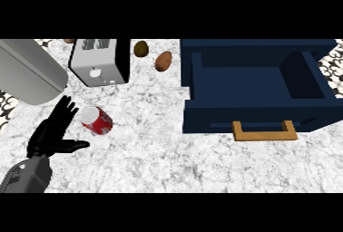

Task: Pick up the can, place it into the drawer and close the drawer

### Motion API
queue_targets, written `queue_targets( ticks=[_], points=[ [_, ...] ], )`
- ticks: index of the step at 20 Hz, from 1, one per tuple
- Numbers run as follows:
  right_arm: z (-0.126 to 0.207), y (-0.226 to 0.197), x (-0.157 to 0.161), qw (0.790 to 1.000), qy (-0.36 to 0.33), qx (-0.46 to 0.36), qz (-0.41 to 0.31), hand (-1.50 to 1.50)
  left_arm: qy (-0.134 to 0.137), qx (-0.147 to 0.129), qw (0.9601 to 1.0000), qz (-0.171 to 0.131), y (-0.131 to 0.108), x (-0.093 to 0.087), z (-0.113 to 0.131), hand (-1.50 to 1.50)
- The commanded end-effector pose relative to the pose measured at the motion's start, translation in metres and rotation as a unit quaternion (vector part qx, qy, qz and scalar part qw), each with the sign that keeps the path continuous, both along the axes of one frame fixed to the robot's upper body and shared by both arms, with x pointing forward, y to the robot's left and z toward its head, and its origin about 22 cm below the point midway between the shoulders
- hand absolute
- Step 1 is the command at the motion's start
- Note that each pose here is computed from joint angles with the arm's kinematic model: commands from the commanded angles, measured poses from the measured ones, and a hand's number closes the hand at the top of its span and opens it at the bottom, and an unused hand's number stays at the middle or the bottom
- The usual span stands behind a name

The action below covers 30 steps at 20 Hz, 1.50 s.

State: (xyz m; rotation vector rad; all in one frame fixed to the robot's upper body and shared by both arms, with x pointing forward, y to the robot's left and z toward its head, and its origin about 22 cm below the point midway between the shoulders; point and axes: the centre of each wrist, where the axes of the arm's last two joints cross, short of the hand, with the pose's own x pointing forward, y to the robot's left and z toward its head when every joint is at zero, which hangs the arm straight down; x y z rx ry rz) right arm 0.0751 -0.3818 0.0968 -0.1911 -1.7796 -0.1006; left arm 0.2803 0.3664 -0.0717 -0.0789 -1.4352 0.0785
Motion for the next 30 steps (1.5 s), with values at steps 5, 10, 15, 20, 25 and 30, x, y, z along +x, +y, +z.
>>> queue_targets(
  ticks=[5,10,15,20,25,30],
  points=[
    [0.003,-0.002,-0.011,1.0,-0.007,-0.001,0.004,-1.5,0.03,-0.022,0.9993,0.002,-0.016,0.002,-0.031,-1.5],
    [0.008,0.002,0.001,1.0,0.002,-0.004,0.01,-1.5,0.034,-0.038,0.9987,-0.003,-0.021,0.006,-0.042,-1.5],
    [0.016,0.0,-0.009,1.0,0.001,-0.006,0.0,-1.5,0.022,-0.048,0.9986,-0.002,-0.012,0.01,-0.037,-1.5],
    [0.022,0.007,-0.019,1.0,0.001,-0.001,0.013,-1.5,0.026,-0.081,0.9964,0.002,-0.039,0.013,-0.047,-1.5],
    [0.008,0.007,-0.005,1.0,0.003,0.006,0.011,-1.5,0.03,-0.109,0.9931,-0.032,-0.041,0.017,-0.045,1.5],
    [0.007,0.007,-0.01,1.0,-0.002,0.011,0.02,-1.5,-0.012,-0.124,0.9899,-0.067,-0.04,0.044,-0.02,1.5]
  ],
)
